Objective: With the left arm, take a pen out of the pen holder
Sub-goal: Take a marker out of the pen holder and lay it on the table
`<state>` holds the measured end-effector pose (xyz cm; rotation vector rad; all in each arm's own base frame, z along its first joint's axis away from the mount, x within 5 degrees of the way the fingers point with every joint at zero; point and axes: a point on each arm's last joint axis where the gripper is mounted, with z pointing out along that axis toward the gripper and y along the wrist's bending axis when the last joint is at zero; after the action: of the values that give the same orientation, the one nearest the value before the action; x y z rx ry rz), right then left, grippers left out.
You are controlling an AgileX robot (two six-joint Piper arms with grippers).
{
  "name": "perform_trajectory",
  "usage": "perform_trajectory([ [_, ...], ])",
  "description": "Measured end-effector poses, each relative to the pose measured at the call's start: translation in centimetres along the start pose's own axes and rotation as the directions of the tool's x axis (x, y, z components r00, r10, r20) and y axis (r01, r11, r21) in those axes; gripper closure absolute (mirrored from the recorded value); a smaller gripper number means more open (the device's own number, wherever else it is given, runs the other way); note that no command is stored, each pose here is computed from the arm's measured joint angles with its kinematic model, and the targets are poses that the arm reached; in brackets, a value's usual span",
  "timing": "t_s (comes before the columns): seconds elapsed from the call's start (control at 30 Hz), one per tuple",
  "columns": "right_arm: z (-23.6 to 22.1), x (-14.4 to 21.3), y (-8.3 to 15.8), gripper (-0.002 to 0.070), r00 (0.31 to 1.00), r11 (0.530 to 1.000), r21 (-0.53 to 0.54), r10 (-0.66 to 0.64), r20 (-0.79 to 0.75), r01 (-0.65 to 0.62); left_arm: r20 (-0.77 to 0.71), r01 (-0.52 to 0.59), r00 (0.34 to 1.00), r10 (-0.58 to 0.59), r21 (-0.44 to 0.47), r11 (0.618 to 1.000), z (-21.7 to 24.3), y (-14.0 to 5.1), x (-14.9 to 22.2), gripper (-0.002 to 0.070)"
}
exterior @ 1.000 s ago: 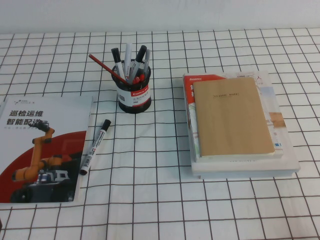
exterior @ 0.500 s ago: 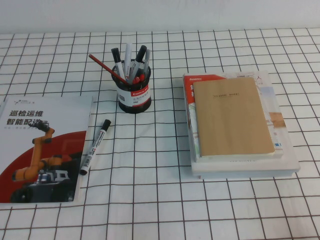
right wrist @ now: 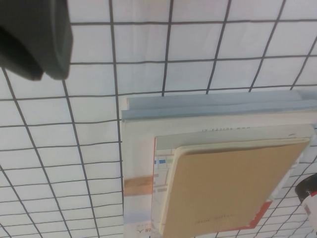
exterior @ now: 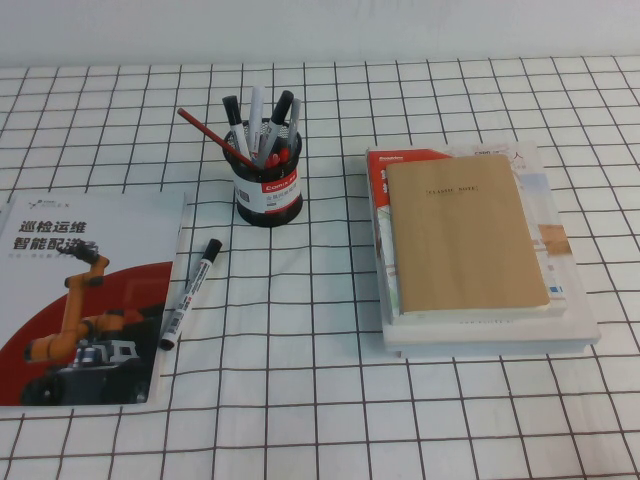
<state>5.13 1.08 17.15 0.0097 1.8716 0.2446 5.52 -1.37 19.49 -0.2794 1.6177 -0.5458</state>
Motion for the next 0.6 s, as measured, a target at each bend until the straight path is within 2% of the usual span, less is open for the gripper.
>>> perform_trajectory([
  [0.2,0.0,0.0,0.0,0.0691,1.0,1.0,0.0,0.0,0.0,0.0,-0.005,-0.035,0.999,0.035,0.027,0.999,-0.2,-0.7,-0.8,0.0678],
  [0.33,0.0,0.0,0.0,0.0691,1.0,1.0,0.0,0.0,0.0,0.0,0.027,-0.088,0.996,0.087,0.065,0.994,-0.6,-2.6,-3.6,0.0678],
  [0.6,0.0,0.0,0.0,0.0691,1.0,1.0,0.0,0.0,0.0,0.0,-0.142,-0.201,0.966,0.215,0.102,0.974,1.5,-5.5,-7.4,0.0678],
])
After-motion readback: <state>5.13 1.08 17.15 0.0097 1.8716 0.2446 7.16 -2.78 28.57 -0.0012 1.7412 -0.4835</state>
